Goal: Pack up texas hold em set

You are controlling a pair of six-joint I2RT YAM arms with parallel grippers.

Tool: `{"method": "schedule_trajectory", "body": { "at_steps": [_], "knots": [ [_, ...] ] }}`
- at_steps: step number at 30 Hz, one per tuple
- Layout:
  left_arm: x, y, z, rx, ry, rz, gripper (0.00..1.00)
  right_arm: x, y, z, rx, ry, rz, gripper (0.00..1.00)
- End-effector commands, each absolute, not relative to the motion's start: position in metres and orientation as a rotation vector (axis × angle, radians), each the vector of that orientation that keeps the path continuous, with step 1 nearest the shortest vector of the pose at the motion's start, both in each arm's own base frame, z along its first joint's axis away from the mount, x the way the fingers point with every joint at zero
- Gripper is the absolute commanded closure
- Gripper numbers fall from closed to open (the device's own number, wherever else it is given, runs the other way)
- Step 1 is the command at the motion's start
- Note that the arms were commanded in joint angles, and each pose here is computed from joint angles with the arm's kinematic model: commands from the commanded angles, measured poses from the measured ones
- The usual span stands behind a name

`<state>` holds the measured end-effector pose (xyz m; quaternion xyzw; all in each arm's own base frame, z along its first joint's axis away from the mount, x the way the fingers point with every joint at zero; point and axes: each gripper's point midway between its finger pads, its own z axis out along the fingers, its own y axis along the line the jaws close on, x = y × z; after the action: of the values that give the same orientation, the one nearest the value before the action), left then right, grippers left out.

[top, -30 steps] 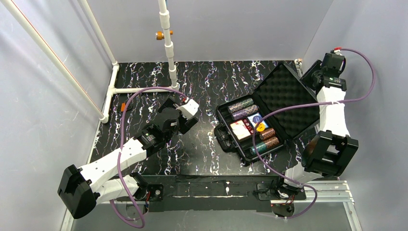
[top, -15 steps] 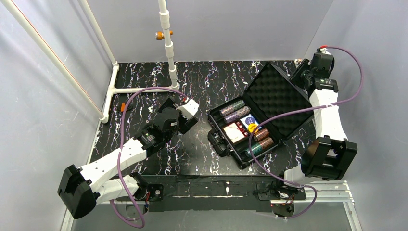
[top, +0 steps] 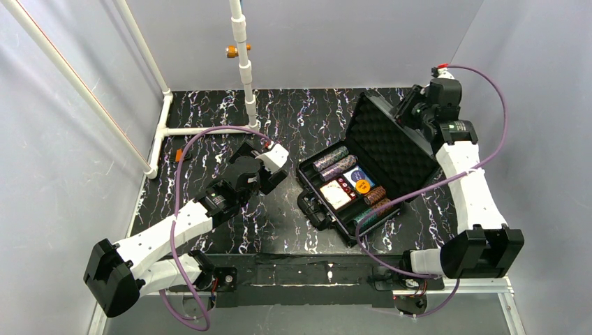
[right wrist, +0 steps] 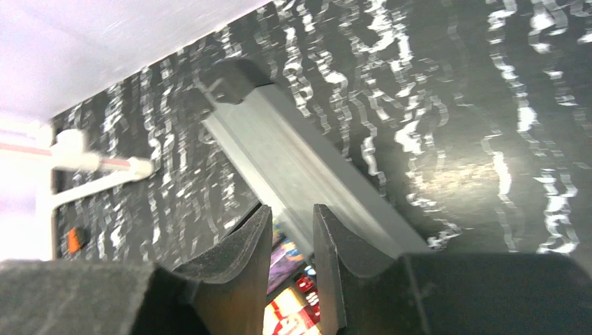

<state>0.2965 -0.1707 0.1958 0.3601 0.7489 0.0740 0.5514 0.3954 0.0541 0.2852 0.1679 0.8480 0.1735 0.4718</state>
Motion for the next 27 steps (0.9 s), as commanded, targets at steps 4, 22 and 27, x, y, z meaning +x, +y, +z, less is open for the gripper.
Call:
{"method": "schedule_trajectory", "body": {
  "at_steps": [4,22,27],
  "knots": [
    [0.297,-0.169,0.207,0.826,1.757,0.173,0.02,0.332,0.121,0.211,0.362,2.418,0.592,0.64],
    [0.297,-0.164,0.209,0.818,1.752,0.203,0.02,0.310,0.183,0.196,0.220,2.467,0.671,0.64],
    [0.297,-0.163,0.209,0.816,1.751,0.206,0.02,0.307,0.206,0.206,0.129,2.447,0.745,0.55]
  ]
}}
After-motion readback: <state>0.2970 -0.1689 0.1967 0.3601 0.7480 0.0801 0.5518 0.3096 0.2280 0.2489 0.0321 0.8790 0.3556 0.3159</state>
